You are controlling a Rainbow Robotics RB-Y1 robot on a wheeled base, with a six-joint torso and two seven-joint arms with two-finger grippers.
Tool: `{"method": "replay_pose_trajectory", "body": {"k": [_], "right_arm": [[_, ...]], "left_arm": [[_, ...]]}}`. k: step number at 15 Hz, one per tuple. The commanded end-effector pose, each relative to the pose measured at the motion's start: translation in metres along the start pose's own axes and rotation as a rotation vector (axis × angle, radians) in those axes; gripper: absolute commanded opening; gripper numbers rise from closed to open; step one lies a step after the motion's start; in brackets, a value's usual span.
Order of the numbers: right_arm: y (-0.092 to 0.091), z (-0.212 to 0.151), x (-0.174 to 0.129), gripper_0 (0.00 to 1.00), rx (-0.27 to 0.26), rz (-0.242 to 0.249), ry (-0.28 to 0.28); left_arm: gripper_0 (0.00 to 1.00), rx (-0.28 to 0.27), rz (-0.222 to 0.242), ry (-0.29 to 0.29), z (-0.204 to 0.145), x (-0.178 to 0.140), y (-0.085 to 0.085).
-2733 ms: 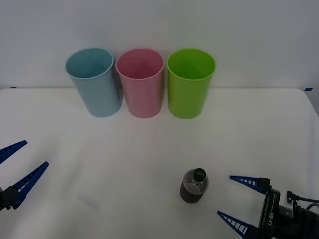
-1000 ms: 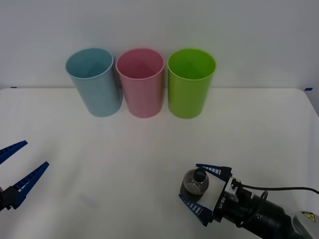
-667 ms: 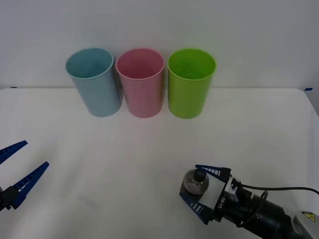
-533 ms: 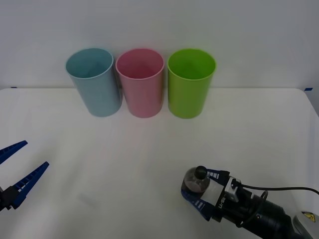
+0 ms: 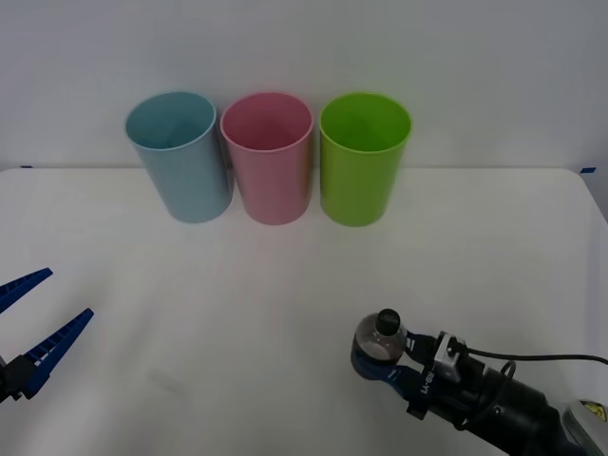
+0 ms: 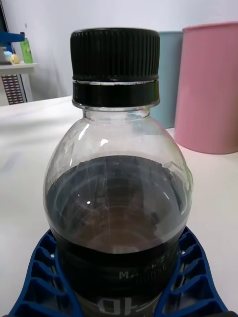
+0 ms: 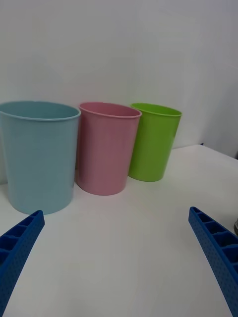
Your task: Grasp the object on the table and drop it into the matching bin: aluminum can to the light blue bin, PET bottle to the pink bin.
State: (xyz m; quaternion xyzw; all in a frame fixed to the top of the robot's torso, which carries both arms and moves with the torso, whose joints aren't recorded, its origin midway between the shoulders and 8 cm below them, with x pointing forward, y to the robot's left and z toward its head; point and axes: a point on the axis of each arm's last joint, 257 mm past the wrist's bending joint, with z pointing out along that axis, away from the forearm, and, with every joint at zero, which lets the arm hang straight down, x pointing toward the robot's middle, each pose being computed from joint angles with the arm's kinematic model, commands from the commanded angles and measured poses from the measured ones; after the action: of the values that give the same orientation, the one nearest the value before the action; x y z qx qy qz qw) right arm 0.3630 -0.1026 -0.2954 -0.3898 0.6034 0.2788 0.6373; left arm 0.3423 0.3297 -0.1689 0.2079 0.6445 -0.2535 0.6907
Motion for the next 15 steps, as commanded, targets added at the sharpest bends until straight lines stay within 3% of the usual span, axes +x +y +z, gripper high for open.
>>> {"method": "replay_pose_trajectory", "body": {"k": [1,5,9,15], "right_arm": [[-0.009,0.000,-0.023,0.00,-0.003,-0.045,-0.029],[-0.027,-0.001,-0.069,0.00,0.006,-0.106,-0.079],[-0.040,-0.009,-0.116,0.00,-0.010,-0.076,-0.118],[-0.062,-0.018,-0.172,0.00,0.019,-0.012,-0.159]], "left_arm": [[1.00,0.000,0.000,0.000,0.000,0.000,0.000],[1.00,0.000,0.000,0.000,0.000,0.000,0.000],[1.00,0.000,0.000,0.000,0.000,0.000,0.000],[1.00,0.000,0.000,0.000,0.000,0.000,0.000]]}}
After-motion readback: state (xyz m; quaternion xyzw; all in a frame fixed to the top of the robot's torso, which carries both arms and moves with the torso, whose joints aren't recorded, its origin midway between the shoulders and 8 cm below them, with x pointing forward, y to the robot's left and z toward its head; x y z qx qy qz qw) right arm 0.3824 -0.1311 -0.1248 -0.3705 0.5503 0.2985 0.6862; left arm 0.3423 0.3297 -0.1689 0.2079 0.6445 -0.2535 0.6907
